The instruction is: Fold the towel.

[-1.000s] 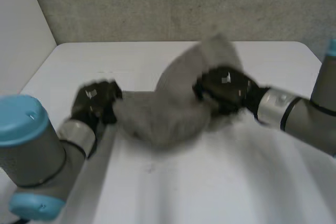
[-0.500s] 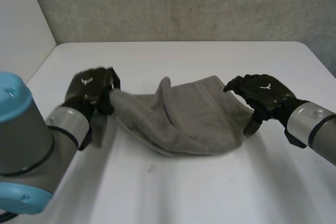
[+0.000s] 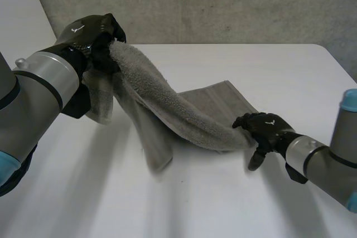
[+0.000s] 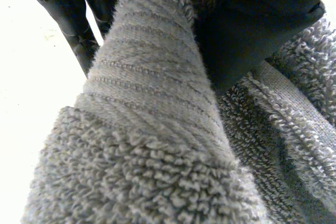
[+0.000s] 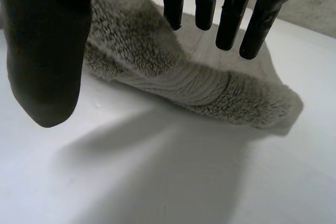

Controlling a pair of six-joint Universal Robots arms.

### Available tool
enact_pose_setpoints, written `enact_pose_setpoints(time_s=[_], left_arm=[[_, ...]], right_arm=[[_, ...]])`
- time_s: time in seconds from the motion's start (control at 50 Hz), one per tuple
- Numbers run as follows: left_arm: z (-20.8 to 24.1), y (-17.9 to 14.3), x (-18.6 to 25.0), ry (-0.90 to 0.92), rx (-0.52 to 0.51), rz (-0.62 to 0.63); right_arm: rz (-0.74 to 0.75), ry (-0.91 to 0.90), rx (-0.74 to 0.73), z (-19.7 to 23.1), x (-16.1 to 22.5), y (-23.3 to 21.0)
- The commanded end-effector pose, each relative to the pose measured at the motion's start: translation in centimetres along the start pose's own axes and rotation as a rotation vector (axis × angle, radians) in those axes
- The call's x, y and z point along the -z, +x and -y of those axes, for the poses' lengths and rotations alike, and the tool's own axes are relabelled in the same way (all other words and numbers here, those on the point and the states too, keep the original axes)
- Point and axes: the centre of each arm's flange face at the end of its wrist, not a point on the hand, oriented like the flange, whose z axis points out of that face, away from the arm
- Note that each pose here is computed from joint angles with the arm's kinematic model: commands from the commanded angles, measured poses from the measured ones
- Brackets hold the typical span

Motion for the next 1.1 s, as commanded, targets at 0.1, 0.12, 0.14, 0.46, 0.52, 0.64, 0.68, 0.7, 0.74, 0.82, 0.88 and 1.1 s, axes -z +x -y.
enact_pose_setpoints(time_s=[0.1, 0.12, 0.14, 0.46, 0.52, 0.64, 0.68, 0.7, 0.74, 0.82, 0.88, 1.1], left_arm=[[0.0, -0.1, 0.0, 0.001, -0.001, 0.002], [0.0, -0.1, 0.0, 0.001, -0.001, 0.002], [-0.1, -0.1, 0.0, 0.000, -0.001, 0.002], [0.0, -0.7, 5.1, -0.076, -0.039, 0.016], [-0.6, -0.6, 5.1, -0.096, -0.048, -0.015], [-3.3, -1.2, 3.4, -0.185, -0.046, -0.020], [-4.9, -1.5, 2.2, -0.223, -0.046, -0.012], [-6.6, -1.8, 0.9, -0.260, -0.047, -0.003], [-9.5, -2.1, -1.6, -0.310, -0.061, -0.002], [-12.3, -2.7, -4.5, -0.344, -0.078, 0.005], [-13.8, -2.9, -6.9, -0.347, -0.082, 0.003], [-13.8, -3.4, -10.1, -0.287, -0.072, 0.024]], right_arm=[[-0.106, 0.080, 0.034, 2.5, -2.4, 1.1], [-0.106, 0.080, 0.034, 2.5, -2.4, 1.1], [-0.110, 0.117, 0.045, 3.8, -1.7, 1.2], [-0.006, 0.143, 0.366, 16.6, 12.6, 3.4], [0.021, 0.094, 0.344, 16.7, 11.3, 4.2], [0.046, -0.018, 0.323, 15.2, 5.7, 5.4], [0.048, -0.059, 0.325, 14.2, 3.9, 5.4], [0.044, -0.092, 0.344, 13.3, 2.0, 5.3], [0.040, -0.122, 0.370, 12.4, 0.3, 5.2], [0.031, -0.191, 0.445, 9.4, -4.6, 5.0], [-0.021, -0.155, 0.463, 8.7, -7.3, 5.2], [-0.153, 0.004, 0.214, 12.4, -5.5, 5.7]])
